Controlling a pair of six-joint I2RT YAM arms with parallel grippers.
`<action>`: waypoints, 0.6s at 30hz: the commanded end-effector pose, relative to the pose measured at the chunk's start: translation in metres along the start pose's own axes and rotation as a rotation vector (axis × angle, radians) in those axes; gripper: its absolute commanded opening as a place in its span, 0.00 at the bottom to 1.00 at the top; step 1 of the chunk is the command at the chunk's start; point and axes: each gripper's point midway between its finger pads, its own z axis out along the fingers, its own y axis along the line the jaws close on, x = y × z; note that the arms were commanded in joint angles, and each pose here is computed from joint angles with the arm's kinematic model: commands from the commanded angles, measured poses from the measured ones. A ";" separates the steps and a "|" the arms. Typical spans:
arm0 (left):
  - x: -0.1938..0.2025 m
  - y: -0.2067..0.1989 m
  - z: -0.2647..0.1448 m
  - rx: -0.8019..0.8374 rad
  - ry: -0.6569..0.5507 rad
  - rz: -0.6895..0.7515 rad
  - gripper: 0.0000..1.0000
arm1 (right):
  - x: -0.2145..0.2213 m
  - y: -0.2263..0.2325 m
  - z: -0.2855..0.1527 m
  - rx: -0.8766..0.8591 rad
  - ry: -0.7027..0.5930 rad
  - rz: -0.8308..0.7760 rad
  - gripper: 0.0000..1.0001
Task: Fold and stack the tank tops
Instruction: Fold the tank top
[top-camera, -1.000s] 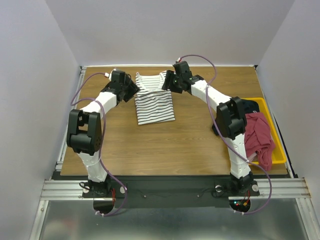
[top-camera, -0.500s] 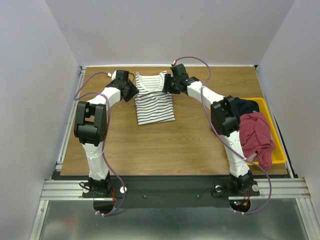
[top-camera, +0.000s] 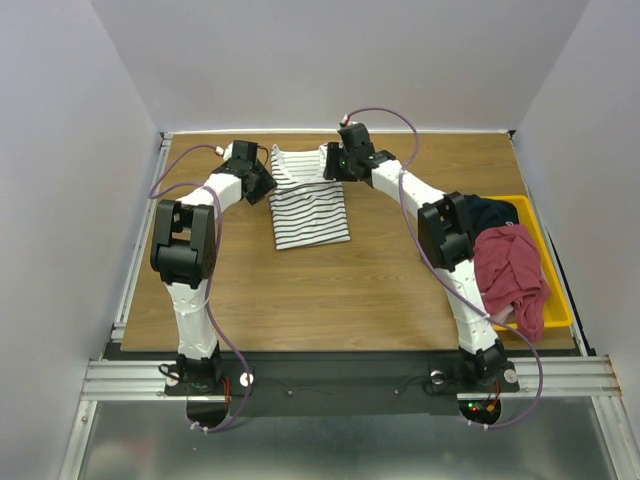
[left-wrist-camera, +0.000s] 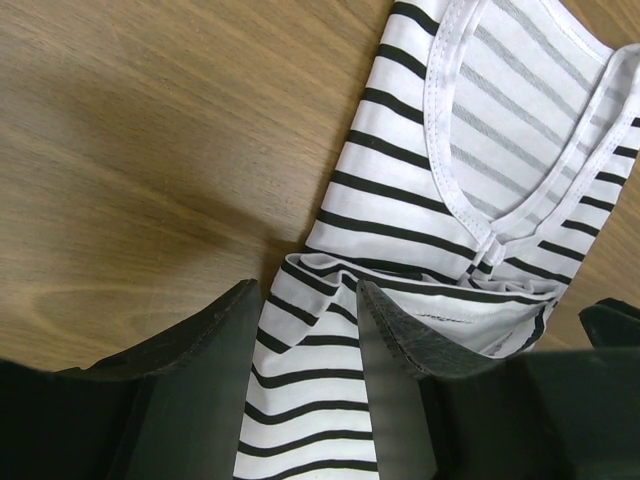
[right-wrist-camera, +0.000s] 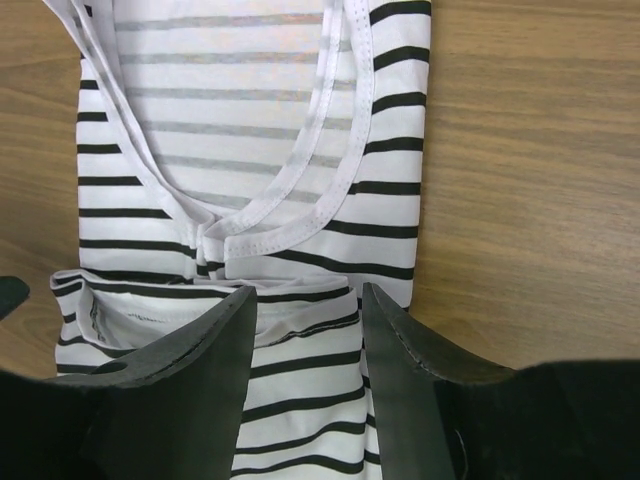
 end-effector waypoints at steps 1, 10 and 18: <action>-0.011 -0.003 -0.001 0.013 -0.026 0.019 0.55 | -0.009 0.005 0.010 -0.007 -0.044 -0.021 0.52; -0.007 0.001 0.008 0.001 -0.014 0.023 0.55 | -0.002 0.003 0.018 -0.009 -0.031 -0.021 0.52; -0.004 -0.010 0.015 0.049 0.015 0.029 0.44 | -0.006 0.004 0.018 -0.007 -0.040 -0.021 0.43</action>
